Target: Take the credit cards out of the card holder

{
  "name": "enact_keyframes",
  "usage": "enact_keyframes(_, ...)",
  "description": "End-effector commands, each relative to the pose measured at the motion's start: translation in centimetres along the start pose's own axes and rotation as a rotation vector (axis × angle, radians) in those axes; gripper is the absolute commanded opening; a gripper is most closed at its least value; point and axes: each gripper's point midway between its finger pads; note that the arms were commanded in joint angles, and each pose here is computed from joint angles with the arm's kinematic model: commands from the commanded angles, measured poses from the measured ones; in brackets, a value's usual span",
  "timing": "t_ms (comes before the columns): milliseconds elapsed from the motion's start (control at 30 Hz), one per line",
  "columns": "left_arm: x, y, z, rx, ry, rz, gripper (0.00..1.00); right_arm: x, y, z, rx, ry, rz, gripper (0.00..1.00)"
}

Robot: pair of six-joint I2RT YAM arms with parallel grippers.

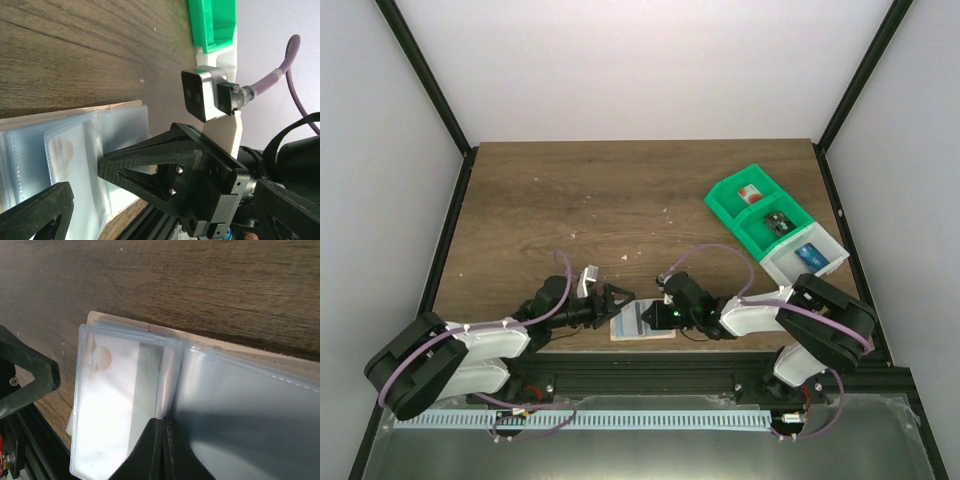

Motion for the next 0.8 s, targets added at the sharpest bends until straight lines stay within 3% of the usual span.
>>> enact_keyframes(0, -0.3, 0.4, -0.4, -0.014, 0.010, 0.006, 1.00, -2.5, 0.4, 2.1, 0.077, 0.013, 0.067, 0.00)
enact_keyframes(400, 0.8, 0.6, -0.2, -0.005, 0.013, -0.056, 1.00, -2.8, 0.4, 2.0, 0.081, 0.017, 0.078, 0.00)
enact_keyframes(767, 0.5, 0.5, 0.2, -0.003, -0.008, -0.012, 1.00, -2.8, 0.7, 2.1, 0.089, 0.028, 0.078, 0.00)
Point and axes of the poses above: each gripper's point midway between its finger pads, its own y axis out along the fingers, its own x axis along the line the jaws close on, z = x × y, and after that the axes turned 10 degrees about y, right-handed
